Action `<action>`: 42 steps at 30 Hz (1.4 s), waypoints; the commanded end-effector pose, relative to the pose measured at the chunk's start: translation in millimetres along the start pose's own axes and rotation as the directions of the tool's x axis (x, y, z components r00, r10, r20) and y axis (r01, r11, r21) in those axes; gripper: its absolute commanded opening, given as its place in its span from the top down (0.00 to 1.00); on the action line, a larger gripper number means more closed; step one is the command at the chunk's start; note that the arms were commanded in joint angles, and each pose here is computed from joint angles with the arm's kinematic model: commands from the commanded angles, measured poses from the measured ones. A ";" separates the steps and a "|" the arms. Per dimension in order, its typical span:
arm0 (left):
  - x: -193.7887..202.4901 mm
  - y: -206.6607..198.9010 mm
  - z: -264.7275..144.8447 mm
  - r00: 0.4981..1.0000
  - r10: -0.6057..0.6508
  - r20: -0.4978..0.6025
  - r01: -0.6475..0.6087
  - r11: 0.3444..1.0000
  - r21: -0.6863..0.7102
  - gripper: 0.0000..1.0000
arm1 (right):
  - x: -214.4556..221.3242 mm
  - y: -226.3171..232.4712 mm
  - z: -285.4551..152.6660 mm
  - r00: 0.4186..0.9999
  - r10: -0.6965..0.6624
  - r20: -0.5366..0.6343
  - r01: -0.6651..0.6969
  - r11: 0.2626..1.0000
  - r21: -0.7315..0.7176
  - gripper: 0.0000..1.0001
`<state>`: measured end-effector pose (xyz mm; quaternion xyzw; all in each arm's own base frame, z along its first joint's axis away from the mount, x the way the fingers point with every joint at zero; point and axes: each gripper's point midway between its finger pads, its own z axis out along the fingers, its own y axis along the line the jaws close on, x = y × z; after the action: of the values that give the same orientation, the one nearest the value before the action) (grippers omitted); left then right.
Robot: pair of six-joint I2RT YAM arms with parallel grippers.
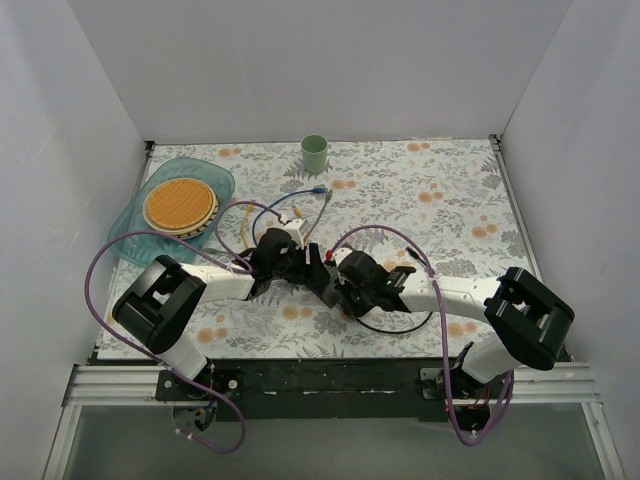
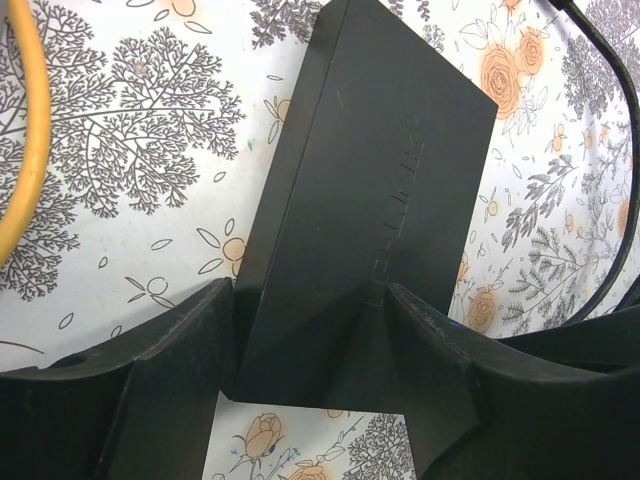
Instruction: Insert the plug into the switch port
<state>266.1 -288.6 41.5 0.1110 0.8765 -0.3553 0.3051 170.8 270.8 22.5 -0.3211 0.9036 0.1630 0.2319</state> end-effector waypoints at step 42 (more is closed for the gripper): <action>61.4 -136.8 -33.4 0.979 0.049 -0.199 0.019 0.945 0.326 0.40 | -144.4 39.1 -26.9 0.901 0.045 0.432 0.009 0.993 -0.122 0.99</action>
<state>239.1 -294.5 40.0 0.0936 0.8946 -0.3021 0.3157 163.4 259.5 22.9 -0.3281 0.9126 0.1395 0.2003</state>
